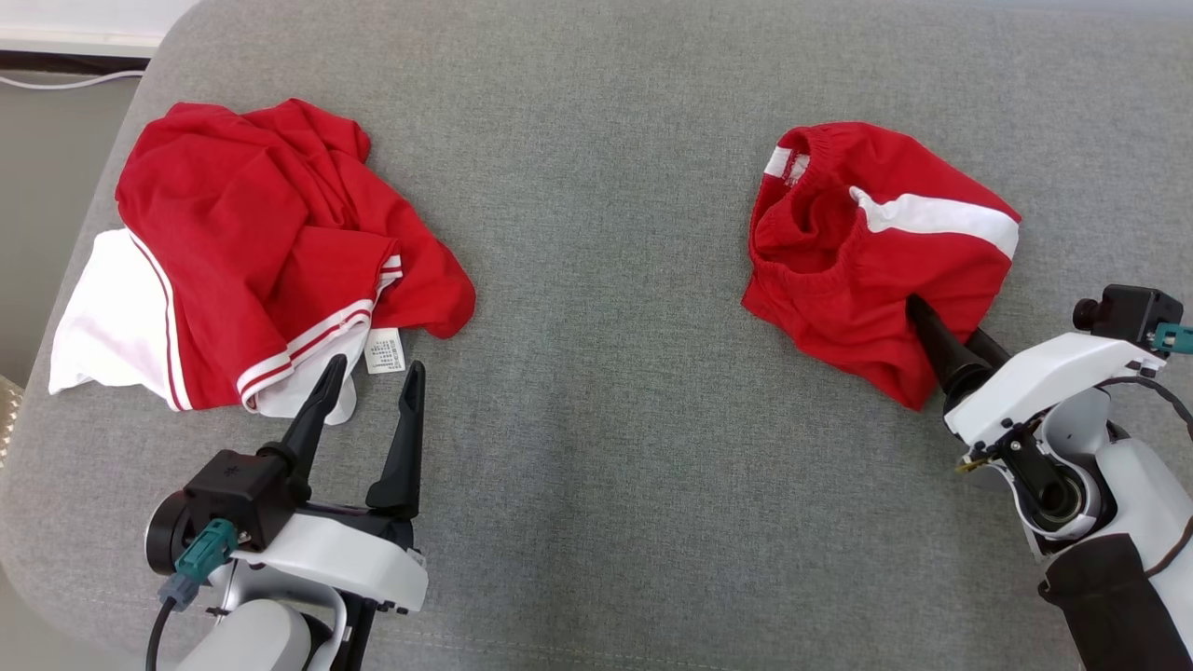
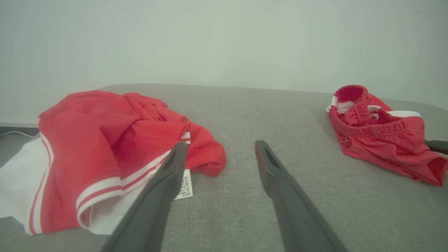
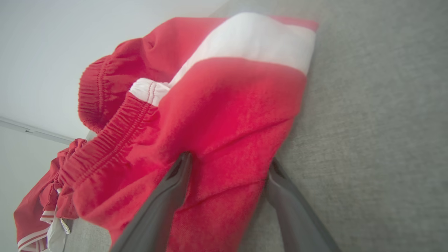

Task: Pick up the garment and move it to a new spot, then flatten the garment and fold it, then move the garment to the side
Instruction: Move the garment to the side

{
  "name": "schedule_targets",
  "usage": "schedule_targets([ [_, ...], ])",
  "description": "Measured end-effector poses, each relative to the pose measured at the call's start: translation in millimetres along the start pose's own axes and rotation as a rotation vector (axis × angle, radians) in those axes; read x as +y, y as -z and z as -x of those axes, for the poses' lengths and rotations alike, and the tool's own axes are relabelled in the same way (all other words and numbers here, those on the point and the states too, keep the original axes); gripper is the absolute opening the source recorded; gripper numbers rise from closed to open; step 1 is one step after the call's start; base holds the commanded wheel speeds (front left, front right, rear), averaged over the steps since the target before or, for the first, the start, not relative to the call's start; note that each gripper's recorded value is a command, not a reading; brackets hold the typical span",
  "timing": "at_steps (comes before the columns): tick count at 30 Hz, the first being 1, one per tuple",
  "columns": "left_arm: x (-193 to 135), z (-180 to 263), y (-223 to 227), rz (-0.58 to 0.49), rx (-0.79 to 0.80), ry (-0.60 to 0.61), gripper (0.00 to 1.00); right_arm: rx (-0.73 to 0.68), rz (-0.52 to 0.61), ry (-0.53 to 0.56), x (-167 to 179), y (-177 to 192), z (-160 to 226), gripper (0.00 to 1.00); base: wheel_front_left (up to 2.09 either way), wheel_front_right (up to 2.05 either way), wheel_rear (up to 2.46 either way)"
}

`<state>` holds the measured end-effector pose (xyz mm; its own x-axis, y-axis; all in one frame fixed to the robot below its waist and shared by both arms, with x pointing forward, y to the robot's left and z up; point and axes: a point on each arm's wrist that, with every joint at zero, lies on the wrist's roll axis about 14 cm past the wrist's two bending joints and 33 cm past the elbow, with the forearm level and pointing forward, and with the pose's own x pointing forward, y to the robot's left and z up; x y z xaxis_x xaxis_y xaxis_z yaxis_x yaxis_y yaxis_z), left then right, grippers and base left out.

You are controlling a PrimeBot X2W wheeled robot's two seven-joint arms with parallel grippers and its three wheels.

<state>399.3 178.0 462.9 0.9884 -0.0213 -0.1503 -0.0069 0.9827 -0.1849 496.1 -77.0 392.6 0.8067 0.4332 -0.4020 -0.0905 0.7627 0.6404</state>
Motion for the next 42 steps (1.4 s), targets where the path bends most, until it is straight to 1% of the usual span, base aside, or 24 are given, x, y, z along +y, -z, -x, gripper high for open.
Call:
schedule_targets([
  [1, 0, 0, 1, -0.003, 0.001, 0.001, 1.0, 0.0, -0.005, -0.003, 1, 0, 0, 0.35, 0.0, 0.0, 0.0],
  [2, 0, 0, 1, -0.002, 0.001, 0.003, 1.0, -0.002, -0.015, -0.005, 1, 0, -1, 0.0, 0.0, 0.0, 0.0],
  [9, 2, -1, 1, 0.002, 0.0, 0.0, 1.0, -0.013, -0.015, -0.014, 2, -4, -1, 0.0, 0.0, 0.0, 0.0],
  [12, 1, -3, 2, 0.004, 0.001, 0.001, 1.0, -0.018, 0.001, 0.004, -7, -9, 2, 0.0, 0.0, 0.0, 0.0],
  [16, -1, -6, 3, 0.004, 0.002, 0.006, 1.0, -0.035, 0.049, 0.051, -30, -24, 11, 0.0, 0.0, 0.0, 0.0],
  [21, -4, -10, 6, 0.009, 0.007, 0.014, 1.0, -0.06, 0.161, 0.156, -74, -54, 31, 0.0, 0.0, 0.0, 0.0],
  [22, -6, -12, 7, 0.01, 0.01, 0.019, 1.0, -0.071, 0.204, 0.208, -93, -66, 41, 0.0, 0.0, 0.0, 0.0],
  [28, -8, -19, 13, 0.0, 0.024, 0.035, 1.0, -0.069, 0.34, 0.396, -156, -93, 73, 0.0, 0.0, 0.0, 0.0],
  [34, -9, -24, 21, 0.002, 0.043, 0.044, 1.0, -0.121, 0.425, 0.53, -192, -124, 92, 0.0, 0.0, 0.0, 0.0],
  [39, -9, -29, 22, 0.001, 0.045, 0.046, 1.0, -0.14, 0.464, 0.599, -210, -135, 97, 0.0, 0.0, 0.0, 0.0],
  [40, -10, -29, 21, 0.002, 0.043, 0.052, 1.0, -0.134, 0.466, 0.604, -211, -134, 96, 0.2, 0.0, 0.0, 0.0],
  [41, -10, -29, 21, 0.003, 0.042, 0.052, 1.0, -0.133, 0.462, 0.61, -212, -132, 95, 0.49, 0.0, 0.0, 0.0],
  [42, -10, -29, 22, 0.004, 0.043, 0.05, 1.0, -0.146, 0.454, 0.608, -211, -132, 93, 1.0, 0.0, 0.0, 0.0],
])
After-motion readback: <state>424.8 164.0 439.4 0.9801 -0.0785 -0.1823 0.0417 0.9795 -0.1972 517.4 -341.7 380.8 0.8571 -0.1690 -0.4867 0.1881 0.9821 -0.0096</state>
